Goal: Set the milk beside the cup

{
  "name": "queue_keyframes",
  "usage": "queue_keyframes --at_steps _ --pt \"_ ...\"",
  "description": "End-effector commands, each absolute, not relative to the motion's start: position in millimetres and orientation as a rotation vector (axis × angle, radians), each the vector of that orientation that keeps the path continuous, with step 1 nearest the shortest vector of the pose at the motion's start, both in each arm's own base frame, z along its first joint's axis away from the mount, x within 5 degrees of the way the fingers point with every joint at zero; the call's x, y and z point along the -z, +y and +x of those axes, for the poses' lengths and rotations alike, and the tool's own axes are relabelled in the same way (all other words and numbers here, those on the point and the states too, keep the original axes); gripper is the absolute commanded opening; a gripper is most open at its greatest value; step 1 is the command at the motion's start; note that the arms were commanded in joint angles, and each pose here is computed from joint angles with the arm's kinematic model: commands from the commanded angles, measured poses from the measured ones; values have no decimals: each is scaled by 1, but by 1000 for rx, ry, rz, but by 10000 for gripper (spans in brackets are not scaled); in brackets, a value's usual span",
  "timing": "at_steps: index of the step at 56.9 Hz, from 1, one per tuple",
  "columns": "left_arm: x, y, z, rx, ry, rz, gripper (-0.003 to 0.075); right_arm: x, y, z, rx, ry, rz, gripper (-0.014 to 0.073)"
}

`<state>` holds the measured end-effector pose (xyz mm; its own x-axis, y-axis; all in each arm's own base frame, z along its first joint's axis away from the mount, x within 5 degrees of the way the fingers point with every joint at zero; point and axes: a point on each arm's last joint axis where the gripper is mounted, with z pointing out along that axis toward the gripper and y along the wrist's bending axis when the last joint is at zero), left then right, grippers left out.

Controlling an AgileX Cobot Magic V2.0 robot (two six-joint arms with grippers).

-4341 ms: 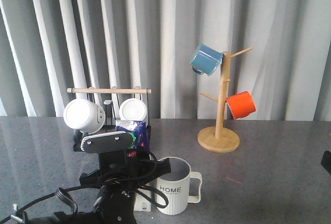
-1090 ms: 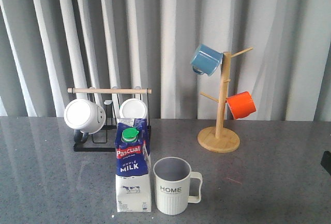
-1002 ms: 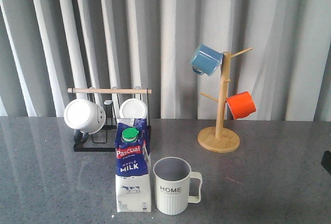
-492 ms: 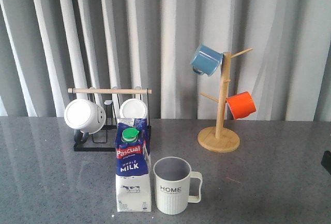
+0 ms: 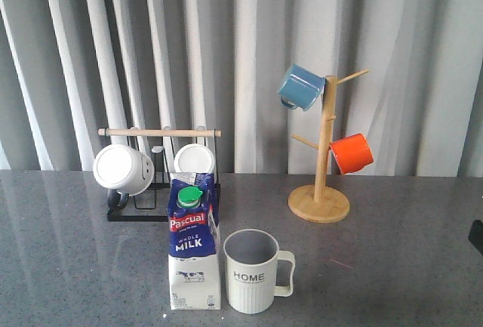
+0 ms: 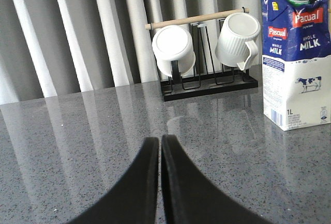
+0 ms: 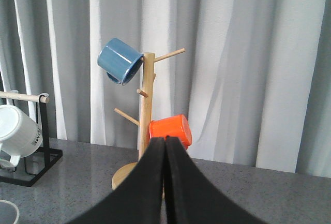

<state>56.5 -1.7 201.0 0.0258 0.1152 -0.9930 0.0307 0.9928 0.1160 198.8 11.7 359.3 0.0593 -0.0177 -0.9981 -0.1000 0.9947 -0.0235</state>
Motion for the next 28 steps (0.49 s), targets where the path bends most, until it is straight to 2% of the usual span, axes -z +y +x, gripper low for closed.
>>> queue_keyframes --at_steps 1,28 --pt "-215 -2 54 -54 1447 106 -6 -378 13 195 -72 1401 -112 -8" --pt "-214 -2 54 -54 1451 106 -6 -378 13 195 -72 1401 -112 -8"
